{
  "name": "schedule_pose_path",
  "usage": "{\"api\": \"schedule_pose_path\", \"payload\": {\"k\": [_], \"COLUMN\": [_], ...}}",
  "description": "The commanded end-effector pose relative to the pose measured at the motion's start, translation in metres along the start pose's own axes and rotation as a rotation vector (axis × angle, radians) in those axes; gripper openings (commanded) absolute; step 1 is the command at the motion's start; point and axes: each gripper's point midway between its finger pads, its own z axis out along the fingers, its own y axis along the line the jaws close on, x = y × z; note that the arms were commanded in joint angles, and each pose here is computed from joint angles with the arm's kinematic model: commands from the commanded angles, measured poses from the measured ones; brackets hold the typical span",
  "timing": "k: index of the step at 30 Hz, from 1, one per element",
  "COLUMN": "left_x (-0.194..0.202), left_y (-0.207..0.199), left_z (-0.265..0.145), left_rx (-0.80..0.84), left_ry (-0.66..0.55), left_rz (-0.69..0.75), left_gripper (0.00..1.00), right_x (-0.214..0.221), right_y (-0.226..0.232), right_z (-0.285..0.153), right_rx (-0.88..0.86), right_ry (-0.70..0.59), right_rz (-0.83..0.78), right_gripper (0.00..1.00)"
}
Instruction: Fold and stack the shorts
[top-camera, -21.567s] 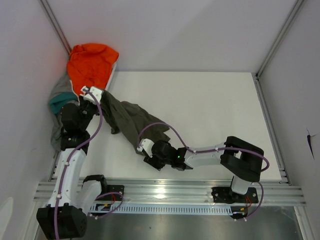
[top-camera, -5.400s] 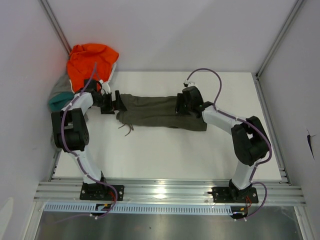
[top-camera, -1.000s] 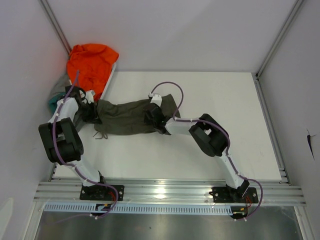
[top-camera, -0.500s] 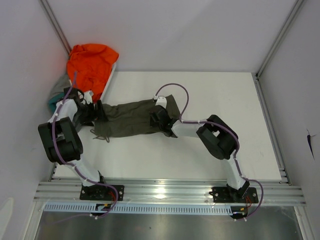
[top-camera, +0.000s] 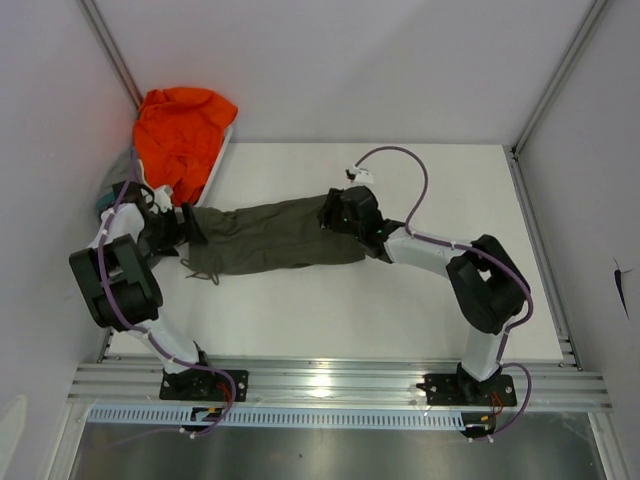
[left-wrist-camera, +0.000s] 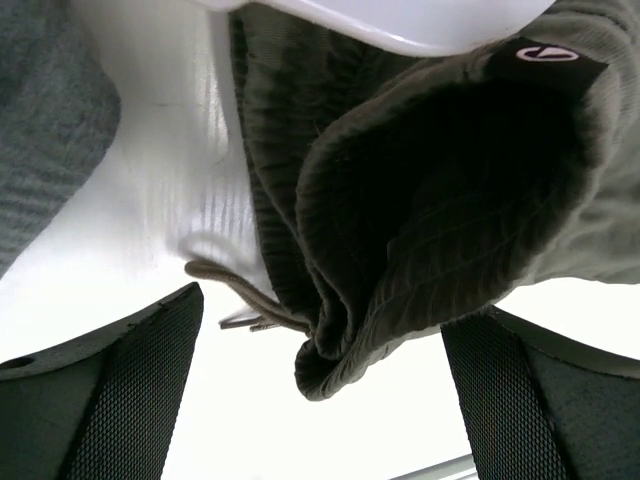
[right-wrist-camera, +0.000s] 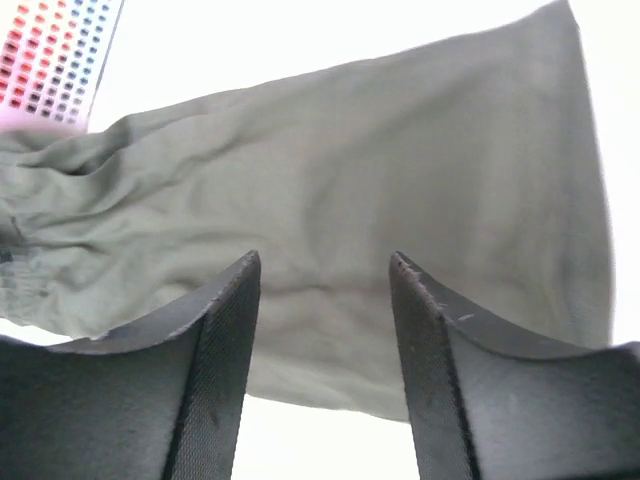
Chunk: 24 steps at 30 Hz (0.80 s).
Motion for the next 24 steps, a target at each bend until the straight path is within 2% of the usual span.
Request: {"api": "schedule_pose_path", "payload": {"k": [1, 4, 12, 16, 24], "left_x": [-0.003, -0.011, -0.013, -0.006, -0.008], "left_y": [-0.004, -0.003, -0.008, -0.009, -0.007], "left_z": [0.006, 0.012, 0.028, 0.033, 0.035], "left_rx": [0.060, 0.070, 0.142, 0.154, 0.113], "left_ry": [-0.031, -0.066, -0.001, 0.036, -0.020], "left_rz": [-0.008, -0.001, -0.049, -0.076, -0.071], "left_gripper": [0.99, 0.99, 0.99, 0.99, 0.99], "right_x": [-0.002, -0.006, 0.012, 0.015, 0.016], "right_y": [-0.031, -0.046, -0.064, -0.061, -0.047], "right_z": [-0.012, -0.009, 0.005, 0.004, 0.001], "right_rx": [0.005, 0.009, 0.029, 0.008, -0.040], "right_ry": [0.014, 0.031, 0.134, 0.128, 0.124], "right_rz": [0.106, 0.091, 0.062, 0.077, 0.081], "right_gripper": [0.58, 0.61, 0.62, 0.62, 0.62]}}
